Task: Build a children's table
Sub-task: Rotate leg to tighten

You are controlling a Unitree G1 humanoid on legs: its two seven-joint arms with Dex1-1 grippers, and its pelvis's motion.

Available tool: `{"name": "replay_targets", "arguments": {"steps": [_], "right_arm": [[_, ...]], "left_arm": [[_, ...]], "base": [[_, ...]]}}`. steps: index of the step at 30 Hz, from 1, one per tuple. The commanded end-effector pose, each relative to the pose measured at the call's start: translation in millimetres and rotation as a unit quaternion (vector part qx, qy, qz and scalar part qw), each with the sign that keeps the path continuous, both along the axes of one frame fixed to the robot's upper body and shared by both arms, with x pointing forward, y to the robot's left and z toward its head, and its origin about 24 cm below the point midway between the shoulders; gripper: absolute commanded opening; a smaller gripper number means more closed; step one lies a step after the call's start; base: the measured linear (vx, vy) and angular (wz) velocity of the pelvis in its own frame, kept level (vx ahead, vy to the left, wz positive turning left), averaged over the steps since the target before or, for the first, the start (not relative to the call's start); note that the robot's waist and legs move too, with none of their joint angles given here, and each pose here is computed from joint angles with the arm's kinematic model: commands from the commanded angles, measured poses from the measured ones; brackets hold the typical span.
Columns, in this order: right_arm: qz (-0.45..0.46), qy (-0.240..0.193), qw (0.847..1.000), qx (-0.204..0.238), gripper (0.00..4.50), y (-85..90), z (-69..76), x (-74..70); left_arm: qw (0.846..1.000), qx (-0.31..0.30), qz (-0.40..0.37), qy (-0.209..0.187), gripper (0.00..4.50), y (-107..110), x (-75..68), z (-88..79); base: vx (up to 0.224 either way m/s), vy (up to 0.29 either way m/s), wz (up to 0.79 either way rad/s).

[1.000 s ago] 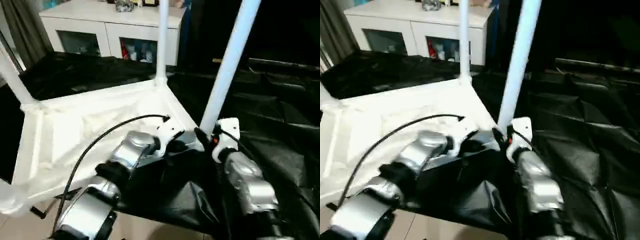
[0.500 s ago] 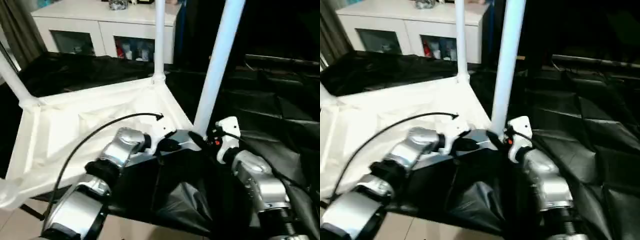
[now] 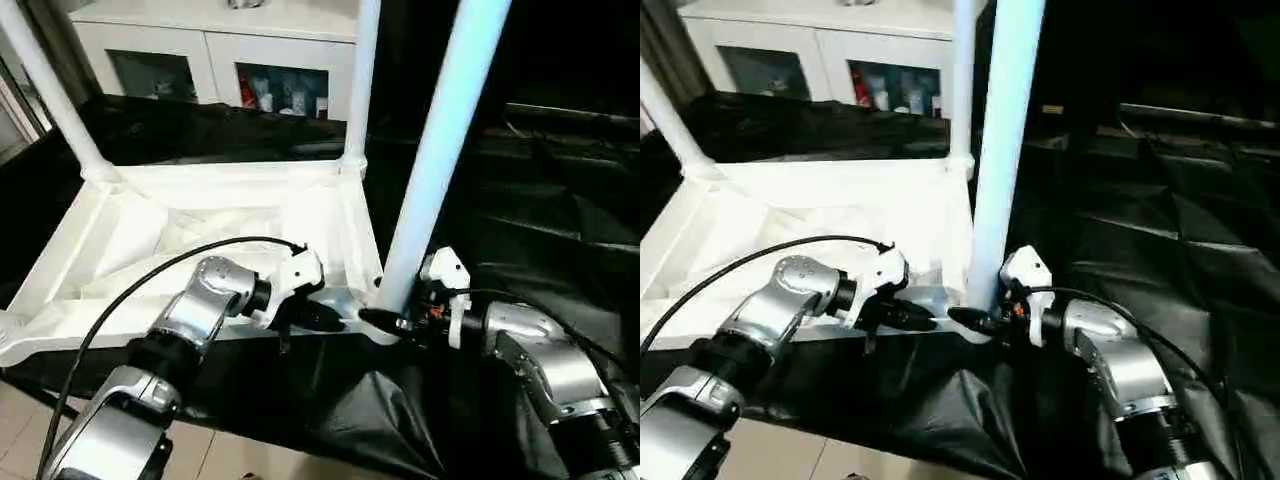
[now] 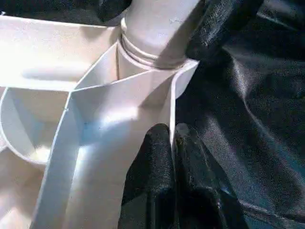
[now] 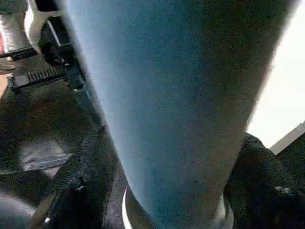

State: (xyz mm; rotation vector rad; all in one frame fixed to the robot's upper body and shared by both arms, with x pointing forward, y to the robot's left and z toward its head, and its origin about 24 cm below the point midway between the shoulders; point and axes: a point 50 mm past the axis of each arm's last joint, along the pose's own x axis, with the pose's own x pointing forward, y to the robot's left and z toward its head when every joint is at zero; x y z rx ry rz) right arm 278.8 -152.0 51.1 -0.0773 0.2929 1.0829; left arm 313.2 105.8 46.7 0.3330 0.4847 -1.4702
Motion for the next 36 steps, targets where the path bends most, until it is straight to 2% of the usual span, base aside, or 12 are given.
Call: {"name": "replay_targets", "arguments": {"steps": [1,8,11,15,17,21,22,24,26,30,35,36], "right_arm": [[0.022,0.003,1.0,0.003,2.76,4.1,1.5,-0.8],[0.025,0.004,1.0,0.001,2.15,2.8,-0.4,-1.5],[-0.003,0.009,1.0,0.002,2.06,2.6,-5.8,-1.0],[-0.088,0.014,0.996,-0.011,1.97,5.3,-20.8,2.6],[-0.159,0.019,0.987,-0.011,1.97,8.8,-29.6,5.7],[-0.313,0.027,0.949,-0.007,1.96,19.3,-39.7,13.1],[-0.313,0.027,0.949,-0.007,1.95,19.3,-39.7,13.1],[-0.357,0.024,0.934,0.001,1.95,29.6,-39.1,17.4],[-0.368,0.025,0.929,0.01,1.95,39.9,-36.8,19.5],[-0.359,0.017,0.933,0.017,1.95,50.8,-34.1,20.9],[-0.326,0.0,0.945,0.018,1.95,49.1,-28.2,23.0],[-0.312,0.001,0.95,0.023,2.51,47.6,-26.5,23.1]], "left_arm": [[1.0,-0.003,0.01,0.026,0.0,5,-5.0,-8.6],[0.999,-0.003,0.013,0.029,0.0,7,-5.9,-8.5],[0.999,-0.002,0.034,0.025,0.0,7,-3.1,-9.8],[0.996,0.006,0.092,0.003,0.0,-1,6.8,-12.3],[0.991,0.017,0.132,-0.013,0.0,-8,14.3,-13.9],[0.973,0.03,0.223,-0.04,0.0,-29,29.5,-12.9],[0.973,0.03,0.223,-0.04,0.0,-29,29.5,-12.9],[0.968,0.033,0.243,-0.046,0.0,-41,32.0,-12.7],[0.967,0.032,0.248,-0.049,0.0,-48,32.0,-12.9],[0.969,0.021,0.239,-0.053,0.0,-54,31.2,-12.4],[0.976,0.014,0.211,-0.053,0.0,-50,29.2,-12.2],[0.977,0.011,0.205,-0.052,0.0,-47,28.9,-11.8]], "base": [[0.0,0.0,0.0],[0.0,0.0,0.0],[0.0,0.0,0.0],[0.0,0.0,0.0],[0.0,0.0,0.0],[0.0,0.0,0.0],[0.0,0.0,0.0],[0.0,0.0,0.0],[0.0,0.0,0.0],[0.0,0.0,0.0],[0.0,0.0,0.0],[0.0,0.0,0.0]]}}
